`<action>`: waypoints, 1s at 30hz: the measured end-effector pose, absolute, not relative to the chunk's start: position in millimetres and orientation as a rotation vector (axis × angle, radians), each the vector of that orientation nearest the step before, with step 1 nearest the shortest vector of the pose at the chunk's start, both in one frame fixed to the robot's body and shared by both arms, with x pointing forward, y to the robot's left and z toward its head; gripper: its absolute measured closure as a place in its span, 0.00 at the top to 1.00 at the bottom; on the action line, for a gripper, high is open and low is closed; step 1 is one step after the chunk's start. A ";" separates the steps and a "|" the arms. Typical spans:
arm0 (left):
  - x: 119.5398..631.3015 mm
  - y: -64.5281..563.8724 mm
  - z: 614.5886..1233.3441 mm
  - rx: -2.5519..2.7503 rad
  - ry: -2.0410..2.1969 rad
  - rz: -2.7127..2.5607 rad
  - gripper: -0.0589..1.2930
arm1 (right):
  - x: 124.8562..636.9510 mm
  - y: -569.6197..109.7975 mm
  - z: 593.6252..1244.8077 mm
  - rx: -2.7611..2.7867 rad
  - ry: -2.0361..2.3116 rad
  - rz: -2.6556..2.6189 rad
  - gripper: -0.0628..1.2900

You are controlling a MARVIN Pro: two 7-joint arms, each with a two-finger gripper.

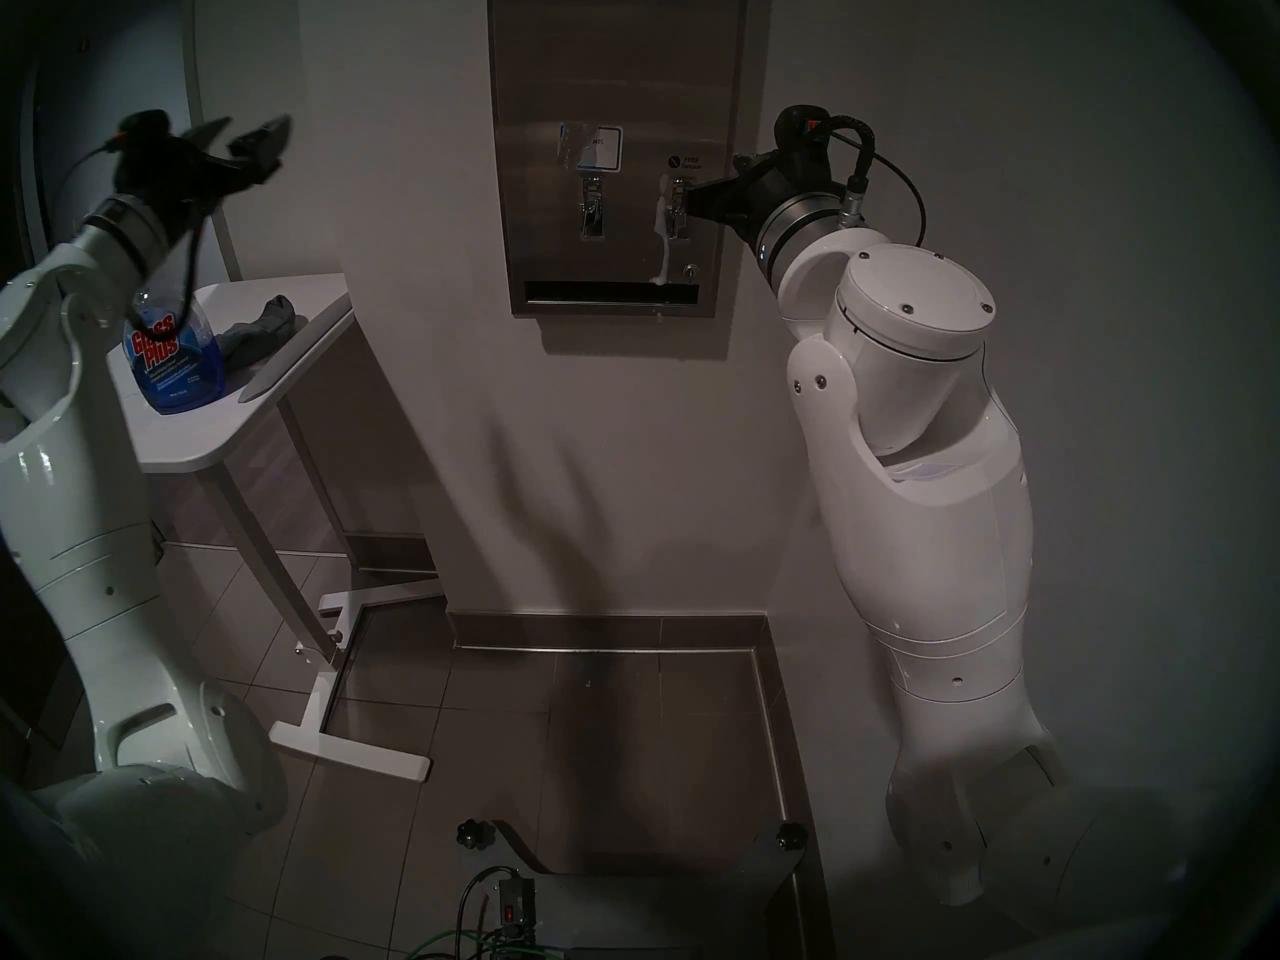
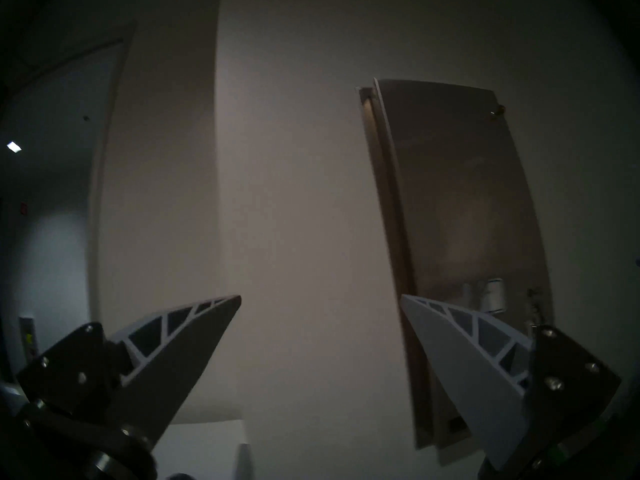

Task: Pick up the cleaner bottle and spray the cleaner onto the surface

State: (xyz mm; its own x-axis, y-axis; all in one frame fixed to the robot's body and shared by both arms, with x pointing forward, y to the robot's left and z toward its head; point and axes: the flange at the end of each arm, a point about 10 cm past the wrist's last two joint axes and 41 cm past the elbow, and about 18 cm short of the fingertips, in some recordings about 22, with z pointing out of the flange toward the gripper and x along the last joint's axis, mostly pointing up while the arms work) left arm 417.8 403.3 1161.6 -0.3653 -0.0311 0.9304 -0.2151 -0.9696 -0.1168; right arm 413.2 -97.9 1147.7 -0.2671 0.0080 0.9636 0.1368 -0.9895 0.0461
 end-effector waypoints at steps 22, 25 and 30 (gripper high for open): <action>526.1 261.3 1038.2 1.690 -0.338 2.169 0.96 | 412.9 -98.0 1148.2 -1.848 -0.183 -2.434 0.02; 528.8 257.8 1034.5 1.661 -0.333 2.199 0.96 | 412.9 -98.0 1148.3 -1.848 -0.183 -2.434 0.02; 529.8 256.1 1034.4 1.627 -0.332 2.232 0.96 | 412.9 -98.0 1148.3 -1.848 -0.184 -2.435 0.02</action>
